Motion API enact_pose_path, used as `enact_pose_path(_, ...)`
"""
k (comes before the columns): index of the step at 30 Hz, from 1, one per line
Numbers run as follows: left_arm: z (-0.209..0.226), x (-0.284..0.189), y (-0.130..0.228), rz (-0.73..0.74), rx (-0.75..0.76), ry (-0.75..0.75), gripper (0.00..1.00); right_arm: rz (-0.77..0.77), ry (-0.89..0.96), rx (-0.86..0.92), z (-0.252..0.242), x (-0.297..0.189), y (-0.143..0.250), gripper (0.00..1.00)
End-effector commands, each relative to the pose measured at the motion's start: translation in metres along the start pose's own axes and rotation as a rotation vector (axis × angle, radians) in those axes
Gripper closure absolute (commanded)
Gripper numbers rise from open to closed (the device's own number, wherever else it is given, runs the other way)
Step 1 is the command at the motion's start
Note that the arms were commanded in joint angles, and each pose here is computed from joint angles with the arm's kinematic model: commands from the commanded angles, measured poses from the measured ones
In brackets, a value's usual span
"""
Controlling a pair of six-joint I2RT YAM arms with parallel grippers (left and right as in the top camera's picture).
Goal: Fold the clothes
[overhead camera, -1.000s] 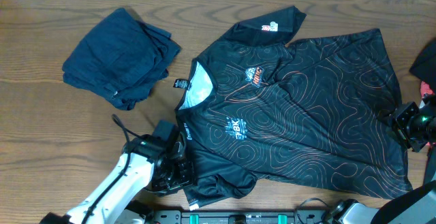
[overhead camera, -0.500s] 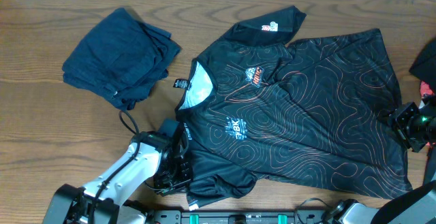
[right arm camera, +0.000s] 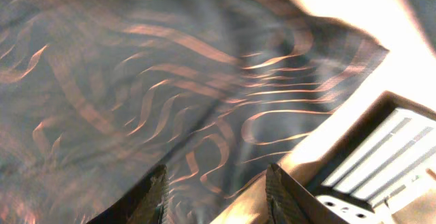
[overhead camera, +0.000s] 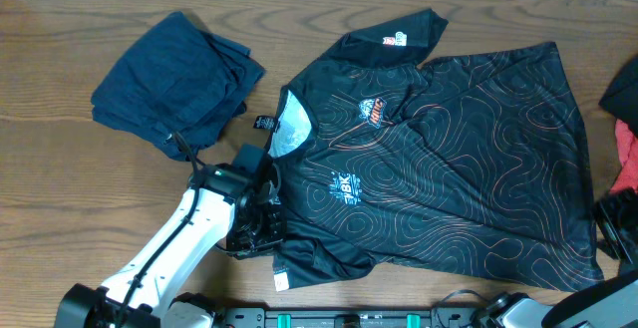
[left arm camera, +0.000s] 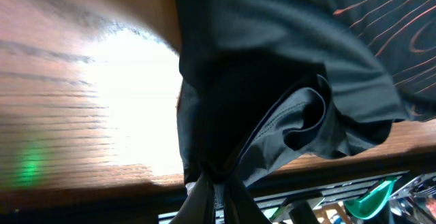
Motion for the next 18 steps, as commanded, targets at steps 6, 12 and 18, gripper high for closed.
enact_pose_path(6, -0.003, -0.009, -0.003, -0.050, 0.043, -0.009, 0.94, -0.028, 0.237, 0.277, -0.054, 0.047, 0.012, 0.46)
enact_pose_path(12, -0.003, -0.009, -0.003, -0.049, 0.058, -0.009, 0.94, -0.039, 0.243, 0.367, -0.071, 0.071, 0.019, 0.46)
enact_pose_path(18, -0.003, -0.009, -0.003, -0.049, 0.057, -0.009, 0.94, -0.080, 0.238, 0.444, -0.082, 0.071, 0.013, 0.47)
Point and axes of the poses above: each gripper's point midway between its finger pads, its own x axis out along the fingers, its own z axis along the line the jaws close on, y = z × x, the point moved 7 cm from there along -x, back along the fingers, and after that the axes turned 4 degrees about -x, right-handed, at the moved point
